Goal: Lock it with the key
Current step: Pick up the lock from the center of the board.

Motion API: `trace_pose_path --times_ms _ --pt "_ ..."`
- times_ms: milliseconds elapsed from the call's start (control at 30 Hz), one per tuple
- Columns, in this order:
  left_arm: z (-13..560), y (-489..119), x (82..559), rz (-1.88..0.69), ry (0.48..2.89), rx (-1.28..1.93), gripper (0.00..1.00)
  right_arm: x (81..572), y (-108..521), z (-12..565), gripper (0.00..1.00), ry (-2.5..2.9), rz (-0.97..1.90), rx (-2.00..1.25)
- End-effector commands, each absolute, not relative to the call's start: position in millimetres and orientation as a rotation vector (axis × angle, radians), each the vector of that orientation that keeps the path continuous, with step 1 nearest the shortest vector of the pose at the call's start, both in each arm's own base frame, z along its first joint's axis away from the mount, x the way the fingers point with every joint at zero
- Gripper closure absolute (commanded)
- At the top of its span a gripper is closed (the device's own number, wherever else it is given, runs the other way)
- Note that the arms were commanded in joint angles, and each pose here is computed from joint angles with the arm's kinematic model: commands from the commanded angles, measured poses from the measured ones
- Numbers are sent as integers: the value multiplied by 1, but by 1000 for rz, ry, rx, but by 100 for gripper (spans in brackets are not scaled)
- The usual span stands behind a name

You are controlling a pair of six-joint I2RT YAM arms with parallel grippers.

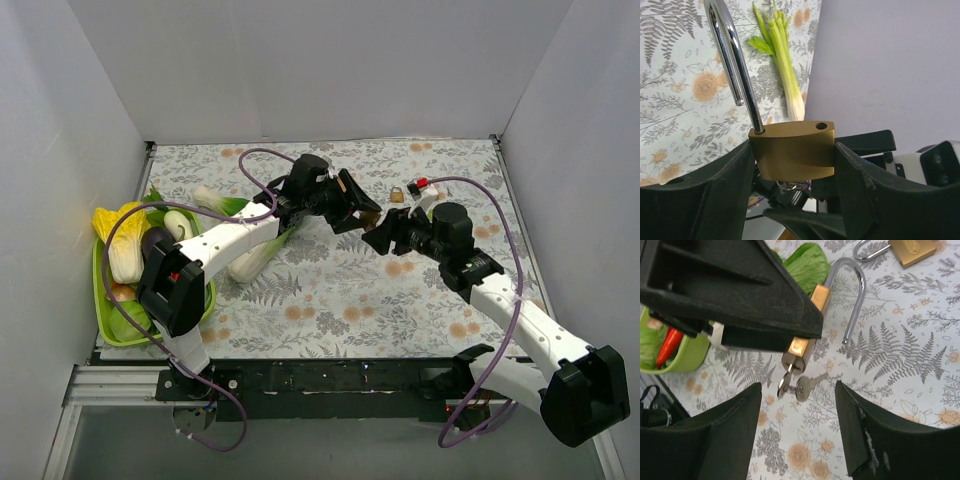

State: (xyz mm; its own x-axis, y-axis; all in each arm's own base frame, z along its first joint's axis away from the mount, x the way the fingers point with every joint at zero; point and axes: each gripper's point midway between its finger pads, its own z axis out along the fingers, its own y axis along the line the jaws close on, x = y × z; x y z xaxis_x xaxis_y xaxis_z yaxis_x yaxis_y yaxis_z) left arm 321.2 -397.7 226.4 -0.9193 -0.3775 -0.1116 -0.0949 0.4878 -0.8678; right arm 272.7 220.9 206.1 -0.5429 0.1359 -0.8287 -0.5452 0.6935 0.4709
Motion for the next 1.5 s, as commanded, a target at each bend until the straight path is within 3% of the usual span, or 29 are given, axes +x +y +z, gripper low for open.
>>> trace_pose_path --times_ms 0,200,367,433,500,533,600,800,967,1000,1033,1067,1100,1133,1200,1233,1333,1467 --pt "281 -408 319 -1616 2322 -401 100 303 223 254 35 1806 846 -233" --pt "288 -412 315 -1692 2313 -423 100 318 225 249 38 1809 805 -211" --pt "286 -411 310 -1724 2321 -447 100 321 225 251 76 1801 798 -208" --pt "288 -411 307 -1744 2322 -458 100 323 222 253 83 1792 779 -200" --pt "284 -409 304 -1752 2330 -480 100 325 220 257 82 1785 764 -186" --pt "284 -409 303 -1758 2330 -487 100 327 218 259 65 1781 754 -175" --pt "284 -408 301 -1769 2330 -487 100 328 216 260 55 1781 746 -162" --pt "289 -409 299 -1801 2321 -488 100 333 215 259 51 1779 747 -121" --pt "294 -409 298 -1826 2313 -501 100 332 217 249 62 1806 748 -128" --pt "298 -410 298 -1848 2293 -483 100 332 218 247 69 1815 753 -128" --pt "301 -410 298 -1855 2285 -481 100 329 220 244 92 1824 773 -137" --pt "301 -410 299 -1855 2283 -483 100 328 221 242 99 1830 779 -137" --pt "301 -410 299 -1854 2280 -481 100 326 222 242 99 1835 793 -135" --pt "302 -408 300 -1850 2274 -481 98 326 223 244 99 1832 801 -137" --pt "301 -404 302 -1829 2256 -437 77 323 224 250 99 1828 808 -155" --pt "298 -394 308 -1807 2238 -433 45 322 222 250 99 1837 806 -161" --pt "295 -364 324 -1729 2165 -285 2 318 218 266 99 1814 823 -200" --pt "295 -321 323 -1569 2046 201 2 302 215 273 99 1820 901 -308"
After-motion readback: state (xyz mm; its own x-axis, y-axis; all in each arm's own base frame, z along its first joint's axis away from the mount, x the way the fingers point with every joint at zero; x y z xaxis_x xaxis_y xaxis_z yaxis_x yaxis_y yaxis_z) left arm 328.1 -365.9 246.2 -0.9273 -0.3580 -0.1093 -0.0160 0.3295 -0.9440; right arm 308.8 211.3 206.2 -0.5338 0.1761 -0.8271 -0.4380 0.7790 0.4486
